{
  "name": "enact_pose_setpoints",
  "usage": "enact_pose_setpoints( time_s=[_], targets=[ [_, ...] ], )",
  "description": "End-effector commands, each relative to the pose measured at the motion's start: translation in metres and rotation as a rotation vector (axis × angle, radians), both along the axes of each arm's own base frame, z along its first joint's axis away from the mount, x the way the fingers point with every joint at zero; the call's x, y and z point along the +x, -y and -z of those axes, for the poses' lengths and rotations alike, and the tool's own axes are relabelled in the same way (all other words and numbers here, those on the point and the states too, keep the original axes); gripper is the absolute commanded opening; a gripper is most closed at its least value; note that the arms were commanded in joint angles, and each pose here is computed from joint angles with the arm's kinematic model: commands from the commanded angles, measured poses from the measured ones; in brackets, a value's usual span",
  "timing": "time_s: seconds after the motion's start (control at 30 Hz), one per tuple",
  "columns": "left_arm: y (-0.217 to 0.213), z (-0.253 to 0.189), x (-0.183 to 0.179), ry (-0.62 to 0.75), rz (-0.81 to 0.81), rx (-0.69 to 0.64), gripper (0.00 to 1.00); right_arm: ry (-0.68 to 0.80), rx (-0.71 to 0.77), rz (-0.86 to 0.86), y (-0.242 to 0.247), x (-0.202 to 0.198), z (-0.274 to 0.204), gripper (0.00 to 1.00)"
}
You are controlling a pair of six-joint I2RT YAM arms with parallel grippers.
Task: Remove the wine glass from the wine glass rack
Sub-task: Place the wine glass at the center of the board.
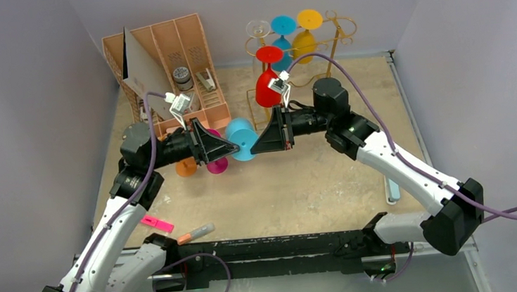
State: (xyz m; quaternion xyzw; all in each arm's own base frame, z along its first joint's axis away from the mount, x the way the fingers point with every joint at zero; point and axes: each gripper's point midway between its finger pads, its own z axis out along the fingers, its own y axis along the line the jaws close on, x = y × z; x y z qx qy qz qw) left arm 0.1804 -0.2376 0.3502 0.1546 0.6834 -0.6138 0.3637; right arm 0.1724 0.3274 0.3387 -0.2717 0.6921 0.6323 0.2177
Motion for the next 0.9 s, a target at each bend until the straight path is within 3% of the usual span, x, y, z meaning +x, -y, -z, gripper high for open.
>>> enact_pose_setpoints(
  time_s=[0.0,0.3,0.47,0.87],
  targets=[
    [0.000,-0.009,-0.001,0.049,-0.001,-0.019,0.05,0.094,0.045,-0.014,0.005,-0.009,-0.015,0.00],
    [-0.005,-0.001,-0.003,0.014,-0.022,0.059,0.53,0.223,0.065,0.001,0.014,-0.015,-0.004,0.00],
    [-0.011,-0.003,0.000,0.015,-0.080,0.100,0.72,0.344,0.079,-0.031,0.018,-0.020,0.011,0.00],
    [-0.016,-0.007,0.006,0.017,-0.119,0.148,0.78,0.645,0.034,-0.142,0.038,-0.040,0.059,0.00]
  ],
)
